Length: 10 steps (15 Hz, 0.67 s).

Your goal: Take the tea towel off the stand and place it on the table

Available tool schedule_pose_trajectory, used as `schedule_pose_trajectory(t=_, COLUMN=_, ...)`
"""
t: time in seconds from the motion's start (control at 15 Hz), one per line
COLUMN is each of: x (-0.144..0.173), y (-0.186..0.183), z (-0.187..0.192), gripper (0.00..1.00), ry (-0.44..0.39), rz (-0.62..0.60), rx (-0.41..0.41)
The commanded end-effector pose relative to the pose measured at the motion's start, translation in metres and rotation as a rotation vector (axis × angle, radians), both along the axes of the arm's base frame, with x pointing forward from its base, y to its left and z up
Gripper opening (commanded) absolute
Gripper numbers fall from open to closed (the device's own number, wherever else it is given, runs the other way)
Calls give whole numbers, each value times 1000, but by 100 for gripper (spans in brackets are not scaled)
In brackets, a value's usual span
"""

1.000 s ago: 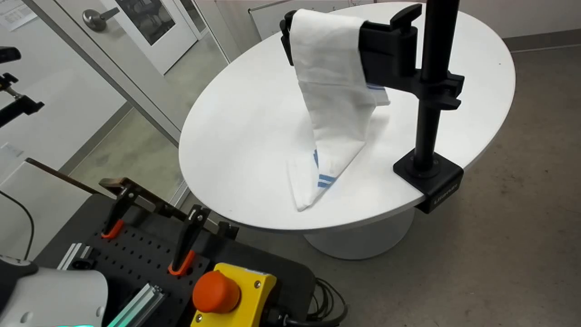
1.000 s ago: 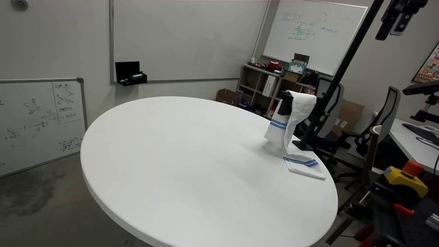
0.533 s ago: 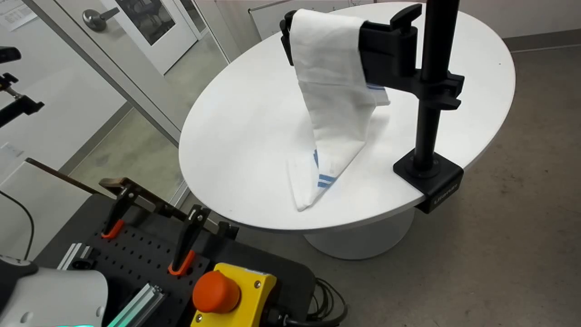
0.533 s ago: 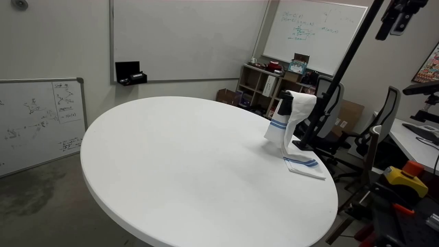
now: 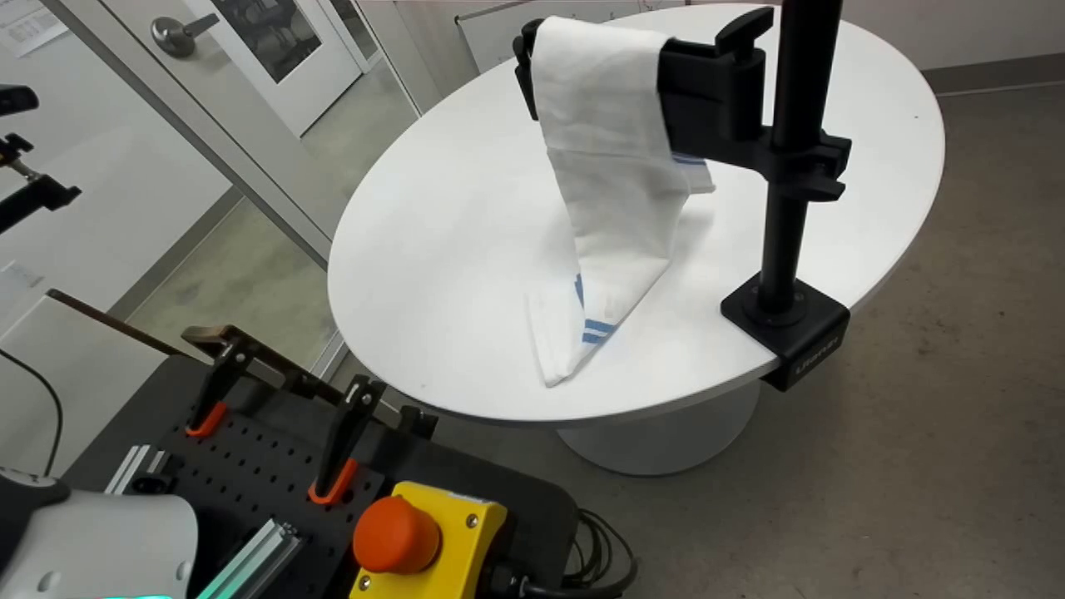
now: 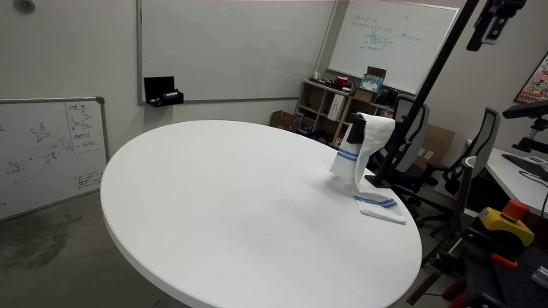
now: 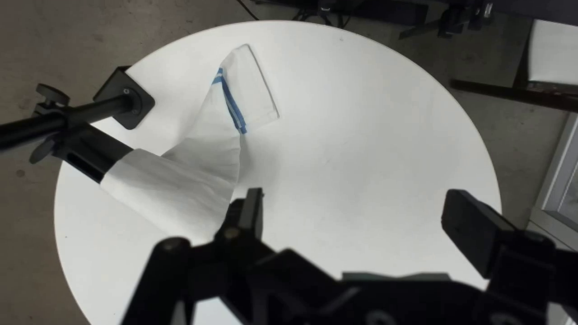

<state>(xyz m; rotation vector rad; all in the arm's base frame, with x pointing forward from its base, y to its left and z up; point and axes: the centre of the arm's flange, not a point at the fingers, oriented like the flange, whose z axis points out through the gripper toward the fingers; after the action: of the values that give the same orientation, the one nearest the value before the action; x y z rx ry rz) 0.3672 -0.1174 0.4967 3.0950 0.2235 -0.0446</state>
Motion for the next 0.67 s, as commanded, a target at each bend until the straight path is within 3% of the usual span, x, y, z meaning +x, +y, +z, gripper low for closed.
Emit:
schedule_pose_trajectory(t=0.0, x=32, y=-11, z=-4, gripper=100, ry=-15, rz=-119, rx=33)
schedule_pose_trajectory(t=0.27, x=65, y=-34, z=-23, gripper=100, ry=-55, rz=-265, rx=28)
schedule_pose_trajectory(t=0.6, x=92, y=-67, z=-63, gripper=100, ry=-19, rz=-365, rx=-42)
